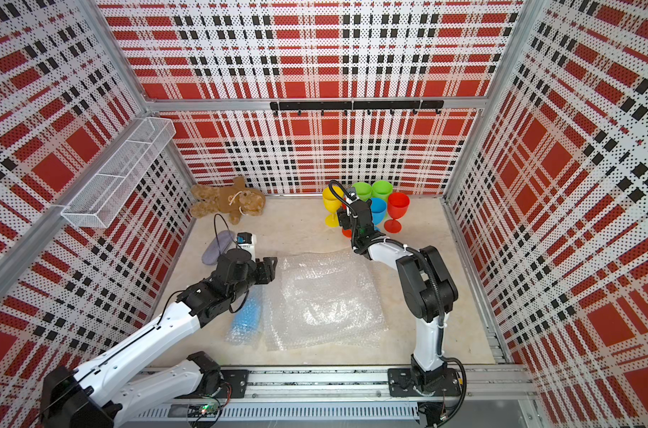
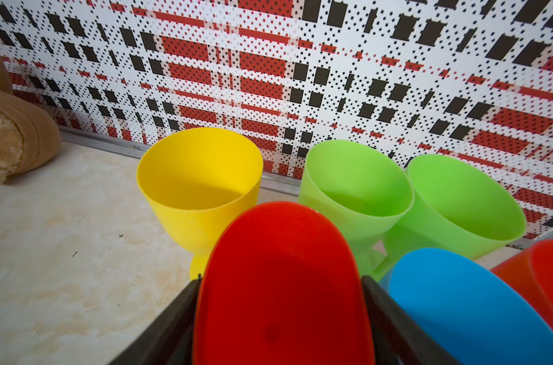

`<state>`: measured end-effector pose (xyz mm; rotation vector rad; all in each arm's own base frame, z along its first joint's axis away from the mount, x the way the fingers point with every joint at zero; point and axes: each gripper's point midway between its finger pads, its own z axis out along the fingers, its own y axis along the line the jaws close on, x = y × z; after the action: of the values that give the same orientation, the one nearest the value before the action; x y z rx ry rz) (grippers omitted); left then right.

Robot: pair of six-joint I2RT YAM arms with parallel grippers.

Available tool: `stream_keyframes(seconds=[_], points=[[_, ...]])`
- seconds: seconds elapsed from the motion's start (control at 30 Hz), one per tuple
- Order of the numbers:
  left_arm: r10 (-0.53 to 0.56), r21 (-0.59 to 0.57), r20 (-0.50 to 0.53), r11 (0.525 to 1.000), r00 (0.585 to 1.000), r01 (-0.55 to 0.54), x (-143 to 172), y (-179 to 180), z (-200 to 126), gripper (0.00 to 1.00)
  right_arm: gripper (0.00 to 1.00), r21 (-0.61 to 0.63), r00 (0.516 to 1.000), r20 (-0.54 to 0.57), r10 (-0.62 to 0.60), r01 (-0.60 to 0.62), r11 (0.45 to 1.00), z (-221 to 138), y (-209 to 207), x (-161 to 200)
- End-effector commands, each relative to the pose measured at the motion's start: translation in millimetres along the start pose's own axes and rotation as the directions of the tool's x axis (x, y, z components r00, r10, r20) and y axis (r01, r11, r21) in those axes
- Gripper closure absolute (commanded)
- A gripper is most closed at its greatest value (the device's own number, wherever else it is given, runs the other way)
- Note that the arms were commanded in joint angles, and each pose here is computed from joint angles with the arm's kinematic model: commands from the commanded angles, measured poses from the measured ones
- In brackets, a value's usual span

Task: Unpack wine glasses from bubble wrap
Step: Place the wine glass at the center of the board.

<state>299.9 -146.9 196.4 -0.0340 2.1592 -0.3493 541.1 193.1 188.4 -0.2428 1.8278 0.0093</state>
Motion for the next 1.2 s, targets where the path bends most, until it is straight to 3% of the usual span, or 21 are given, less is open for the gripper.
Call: stream_keyframes(seconds=[0.0, 0.2, 0.73, 1.17], points=[[0.015, -0.007, 0.009, 1.0, 1.0, -0.015, -0.8, 0.5, 1.3, 0.36, 0.16, 0.019, 1.0, -0.009, 0.001, -0.001, 1.0, 7.0, -4.3, 3.3], [0.017, -0.008, 0.011, 1.0, 1.0, -0.017, -1.2, 0.3, 1.2, 0.36, 0.08, 0.027, 1.0, -0.024, 0.002, -0.001, 1.0, 7.5, -6.0, 6.2], [0.015, -0.018, 0.019, 1.0, 1.0, -0.015, -1.6, 0.6, -0.8, 0.35, 0.0, 0.048, 1.0, -0.003, 0.016, -0.016, 0.999, -1.3, -15.5, -14.9], [0.01, -0.033, 0.032, 0.999, 0.999, -0.009, -4.1, 3.2, -2.2, 0.35, 0.0, 0.015, 0.997, 0.07, 0.035, -0.036, 0.999, -20.0, -18.8, -54.1]])
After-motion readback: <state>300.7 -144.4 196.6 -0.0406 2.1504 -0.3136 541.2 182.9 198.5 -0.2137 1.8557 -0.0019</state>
